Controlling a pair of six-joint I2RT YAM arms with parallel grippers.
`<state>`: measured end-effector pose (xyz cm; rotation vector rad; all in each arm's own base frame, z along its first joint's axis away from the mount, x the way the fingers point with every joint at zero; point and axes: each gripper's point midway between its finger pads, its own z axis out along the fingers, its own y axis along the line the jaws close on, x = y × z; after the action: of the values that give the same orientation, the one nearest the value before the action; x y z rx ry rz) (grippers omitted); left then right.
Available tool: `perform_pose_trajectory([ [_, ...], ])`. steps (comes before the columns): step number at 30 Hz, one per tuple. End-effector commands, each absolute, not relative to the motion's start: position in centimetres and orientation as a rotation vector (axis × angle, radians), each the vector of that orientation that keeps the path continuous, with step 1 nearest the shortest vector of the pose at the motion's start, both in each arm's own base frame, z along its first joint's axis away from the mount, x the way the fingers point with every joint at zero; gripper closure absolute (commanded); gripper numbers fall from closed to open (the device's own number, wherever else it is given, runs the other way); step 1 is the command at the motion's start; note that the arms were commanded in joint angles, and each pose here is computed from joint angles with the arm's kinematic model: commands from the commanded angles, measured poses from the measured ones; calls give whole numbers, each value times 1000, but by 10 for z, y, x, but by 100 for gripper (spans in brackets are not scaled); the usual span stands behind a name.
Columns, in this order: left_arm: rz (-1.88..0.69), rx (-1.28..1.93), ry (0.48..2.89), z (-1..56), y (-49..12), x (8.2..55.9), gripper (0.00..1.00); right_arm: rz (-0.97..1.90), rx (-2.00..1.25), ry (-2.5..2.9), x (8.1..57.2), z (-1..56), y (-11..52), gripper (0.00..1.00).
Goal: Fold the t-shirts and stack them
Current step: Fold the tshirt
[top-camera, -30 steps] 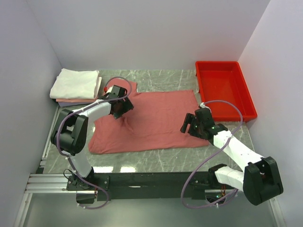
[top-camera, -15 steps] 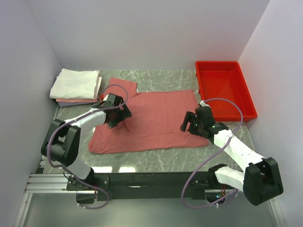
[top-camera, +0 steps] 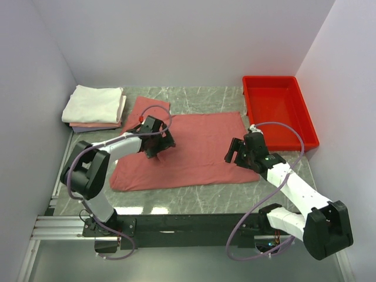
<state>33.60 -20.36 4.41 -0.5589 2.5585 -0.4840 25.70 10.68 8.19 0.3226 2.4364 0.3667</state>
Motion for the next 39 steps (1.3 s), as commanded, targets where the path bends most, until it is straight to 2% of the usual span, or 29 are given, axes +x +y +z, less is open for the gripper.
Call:
perform_pose_trajectory([
  [1,-588,-499,2475,74,-230,364,1,340,328,2388,262,94,100,13],
  [14,-543,-477,2458,83,-234,382,1,347,310,2375,269,98,103,13],
  [21,-478,-490,2363,115,-214,381,1,408,151,2370,285,117,153,12],
  [23,-440,-524,2349,116,-204,376,1,397,143,2420,284,104,166,12],
  [32,-390,-614,2460,58,-179,329,0,237,144,2570,280,50,172,12],
  [39,-314,-676,2520,26,-156,290,1,169,117,2704,236,11,161,12],
])
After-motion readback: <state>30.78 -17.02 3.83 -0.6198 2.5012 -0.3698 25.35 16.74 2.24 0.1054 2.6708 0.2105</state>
